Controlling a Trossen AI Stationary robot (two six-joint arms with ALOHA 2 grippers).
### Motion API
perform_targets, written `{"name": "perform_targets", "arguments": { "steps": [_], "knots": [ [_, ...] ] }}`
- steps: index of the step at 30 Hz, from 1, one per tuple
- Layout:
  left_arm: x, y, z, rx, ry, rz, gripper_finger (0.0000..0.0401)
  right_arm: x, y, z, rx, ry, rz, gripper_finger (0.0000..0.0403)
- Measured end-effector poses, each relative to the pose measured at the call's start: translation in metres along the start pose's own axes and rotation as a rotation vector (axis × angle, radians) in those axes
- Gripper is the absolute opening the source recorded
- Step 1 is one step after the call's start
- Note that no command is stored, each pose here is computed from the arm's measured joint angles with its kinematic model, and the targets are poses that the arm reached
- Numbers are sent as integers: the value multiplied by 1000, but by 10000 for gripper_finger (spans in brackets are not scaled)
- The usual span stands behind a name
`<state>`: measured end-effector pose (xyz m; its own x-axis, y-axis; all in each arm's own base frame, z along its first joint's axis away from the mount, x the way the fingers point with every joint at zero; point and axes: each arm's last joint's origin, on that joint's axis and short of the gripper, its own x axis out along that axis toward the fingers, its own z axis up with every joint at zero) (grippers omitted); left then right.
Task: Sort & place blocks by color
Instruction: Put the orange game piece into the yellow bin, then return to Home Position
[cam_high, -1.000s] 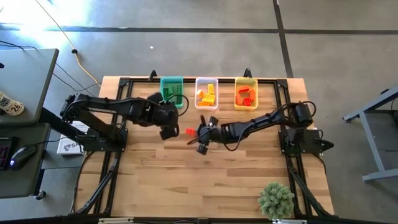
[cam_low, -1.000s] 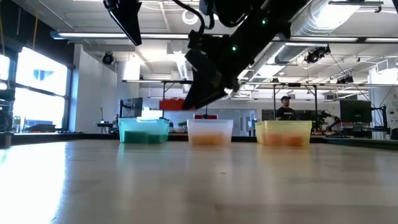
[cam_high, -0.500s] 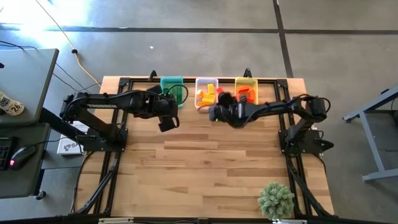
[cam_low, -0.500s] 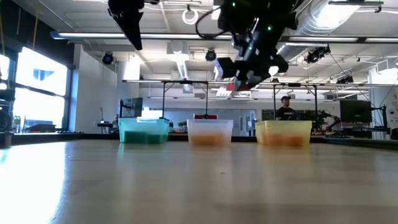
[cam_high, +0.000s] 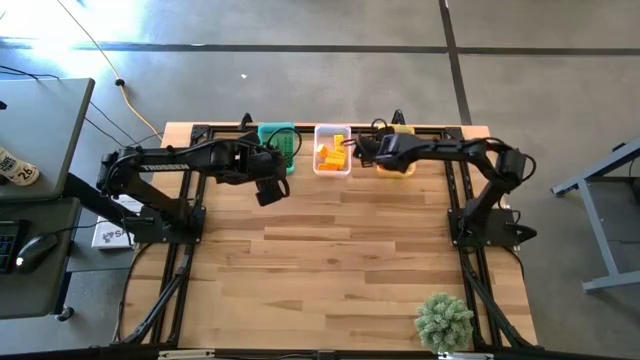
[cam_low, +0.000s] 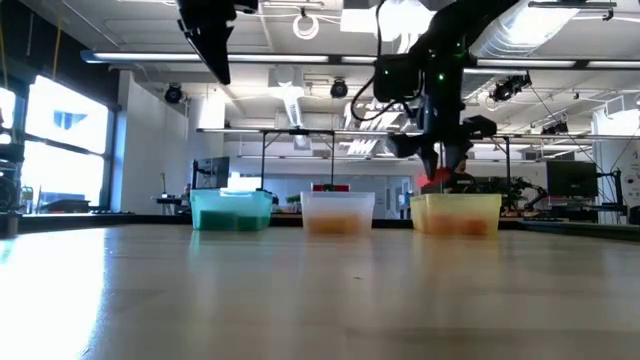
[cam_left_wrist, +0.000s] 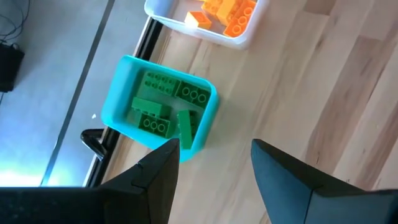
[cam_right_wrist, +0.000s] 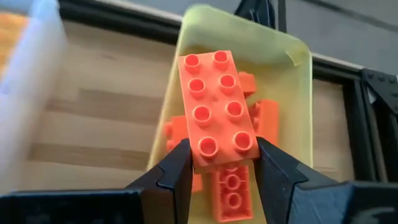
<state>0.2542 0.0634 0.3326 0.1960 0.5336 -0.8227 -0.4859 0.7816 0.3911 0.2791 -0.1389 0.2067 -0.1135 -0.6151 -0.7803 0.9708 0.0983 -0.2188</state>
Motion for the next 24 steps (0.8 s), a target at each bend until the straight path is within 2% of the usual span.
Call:
{"name": "perform_targets", "arguments": {
  "steps": [7, 12, 16, 20, 24],
  "knots": [
    [0, 0, 0, -39, -1, -6, 186, 21, -18, 18, -82, 121, 25, 118],
    [0, -2, 0, -81, 15, -77, 186, 32, -28, 27, -158, 177, 61, 123],
    [0, -5, -1, -100, 38, -175, 186, 37, -33, 31, -214, 225, 115, 160],
    [-1, -7, 1, -109, 38, -247, 186, 38, -33, 32, -274, 209, 114, 206],
    [1, -10, -1, -140, -26, -325, 186, 35, -35, 34, -292, 184, 93, 226]
  ]
}}
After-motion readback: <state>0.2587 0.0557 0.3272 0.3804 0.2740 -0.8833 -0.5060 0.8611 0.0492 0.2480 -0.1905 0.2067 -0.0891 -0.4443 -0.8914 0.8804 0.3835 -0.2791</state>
